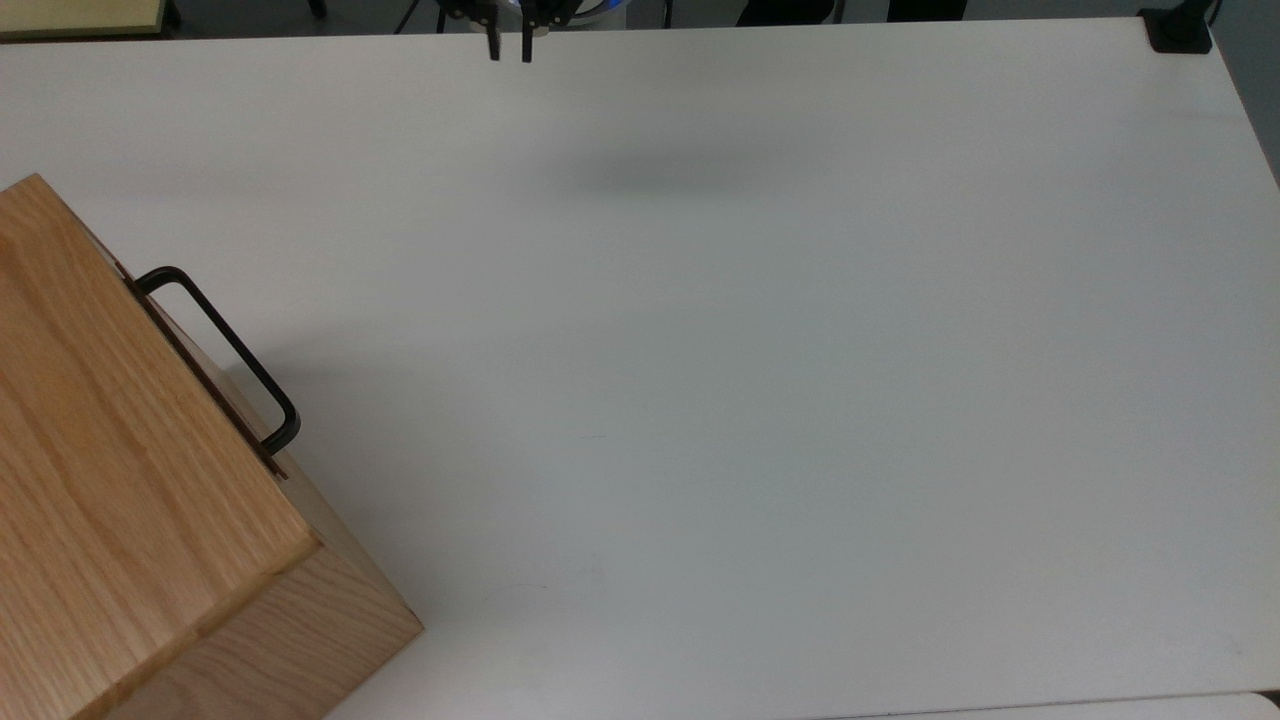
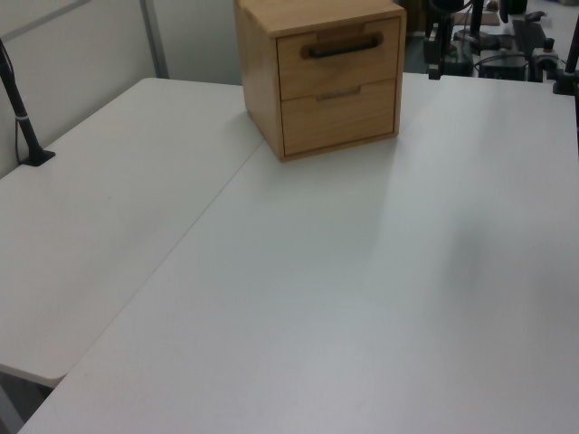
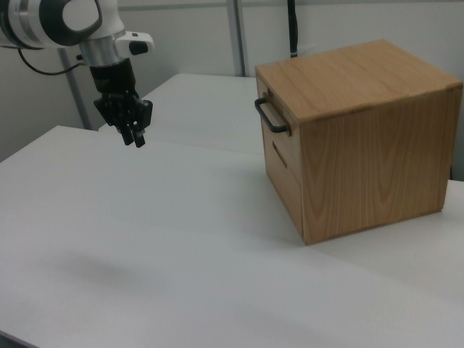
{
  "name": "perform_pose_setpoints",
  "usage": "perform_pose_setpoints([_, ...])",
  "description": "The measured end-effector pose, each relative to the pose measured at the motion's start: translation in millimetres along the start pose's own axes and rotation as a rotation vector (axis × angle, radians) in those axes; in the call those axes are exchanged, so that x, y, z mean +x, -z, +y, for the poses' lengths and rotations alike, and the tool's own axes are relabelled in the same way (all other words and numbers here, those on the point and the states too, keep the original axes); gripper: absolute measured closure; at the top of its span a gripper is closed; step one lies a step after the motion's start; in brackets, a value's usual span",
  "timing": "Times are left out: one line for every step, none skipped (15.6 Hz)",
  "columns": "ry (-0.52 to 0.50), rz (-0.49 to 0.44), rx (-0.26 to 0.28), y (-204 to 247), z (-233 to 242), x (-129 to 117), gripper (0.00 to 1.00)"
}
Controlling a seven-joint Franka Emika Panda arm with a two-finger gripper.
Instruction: Close the drawer by sliding it
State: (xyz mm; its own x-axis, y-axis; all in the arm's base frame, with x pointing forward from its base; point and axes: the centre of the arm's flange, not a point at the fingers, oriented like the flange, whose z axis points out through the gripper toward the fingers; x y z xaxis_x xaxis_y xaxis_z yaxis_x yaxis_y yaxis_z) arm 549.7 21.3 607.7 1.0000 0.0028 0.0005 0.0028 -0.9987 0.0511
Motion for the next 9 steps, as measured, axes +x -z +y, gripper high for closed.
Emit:
perform_pose_setpoints([-0.002,0.0,0.002,-0.1,1.1,0.0,0.61])
perform_pose_setpoints([-0.002,-0.001,0.002,-0.4,1.4,0.0,0.5])
perform_pose_setpoints([-0.001,-0.002,0.003,-0.9,0.9,0.0,0.4])
perform_pose_setpoints([0.0,-0.003,0.003,-1.5,0.3,-0.1,0.29])
perform_pose_setpoints([0.001,-0.004,0.003,-1.9,-0.1,-0.2,0.19])
perform_pose_setpoints([0.001,-0.005,0.003,-2.2,0.2,-0.2,0.11])
perform_pose_setpoints([-0.001,-0.005,0.003,-2.5,0.9,-0.2,0.01])
perform_pose_setpoints([-0.002,-0.006,0.003,-2.7,1.9,-0.1,0.0])
perform_pose_setpoints([-0.005,-0.006,0.003,-2.7,3.0,-0.1,0.0])
